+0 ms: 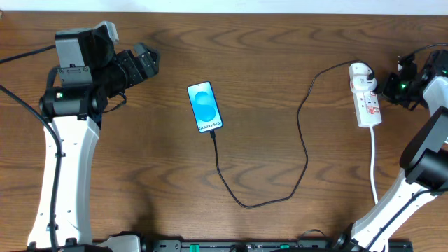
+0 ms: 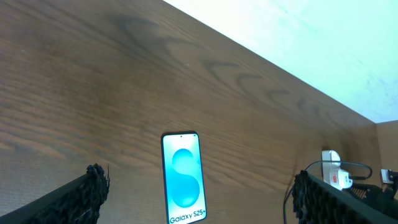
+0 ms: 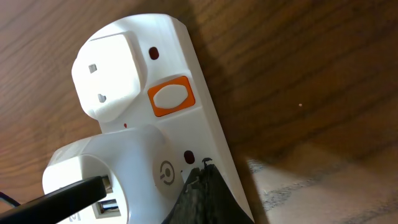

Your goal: Plug charger to phone and switch on socket

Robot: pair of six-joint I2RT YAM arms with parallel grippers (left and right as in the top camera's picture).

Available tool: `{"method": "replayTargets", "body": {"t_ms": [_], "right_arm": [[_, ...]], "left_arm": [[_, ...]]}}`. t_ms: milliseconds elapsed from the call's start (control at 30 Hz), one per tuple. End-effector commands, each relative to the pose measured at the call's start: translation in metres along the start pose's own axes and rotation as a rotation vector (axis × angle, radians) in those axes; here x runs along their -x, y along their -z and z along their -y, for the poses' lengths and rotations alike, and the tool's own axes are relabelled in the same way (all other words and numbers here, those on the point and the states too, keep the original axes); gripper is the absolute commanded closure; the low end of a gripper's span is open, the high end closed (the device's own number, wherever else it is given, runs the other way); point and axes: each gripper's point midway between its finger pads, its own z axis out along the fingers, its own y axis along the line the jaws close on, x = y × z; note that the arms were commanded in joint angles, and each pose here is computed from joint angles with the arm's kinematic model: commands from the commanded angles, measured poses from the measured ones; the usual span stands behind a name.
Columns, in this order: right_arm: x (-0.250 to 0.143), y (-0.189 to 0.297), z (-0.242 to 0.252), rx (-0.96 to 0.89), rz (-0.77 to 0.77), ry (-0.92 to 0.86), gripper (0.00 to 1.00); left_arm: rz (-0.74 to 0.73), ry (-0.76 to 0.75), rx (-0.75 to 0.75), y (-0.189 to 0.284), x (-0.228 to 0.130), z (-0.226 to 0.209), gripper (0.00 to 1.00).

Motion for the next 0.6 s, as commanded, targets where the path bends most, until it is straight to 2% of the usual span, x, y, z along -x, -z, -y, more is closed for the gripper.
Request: {"method": "replayTargets", "body": {"t_ms": [0,567], "right_arm": [[-0.029,-0.018,-0.006,0.018,-0.087,-0.011,0.99],[-0.042,-0.017,-0.009,0.027,-0.138,-0.043,0.99]], "left_arm": [[0.007,-0.007,0.011,0.001,0.001,-0.003,0.04],[0.007,-0.007,0.011,0.001,0.001,-0.003,0.04]]}}
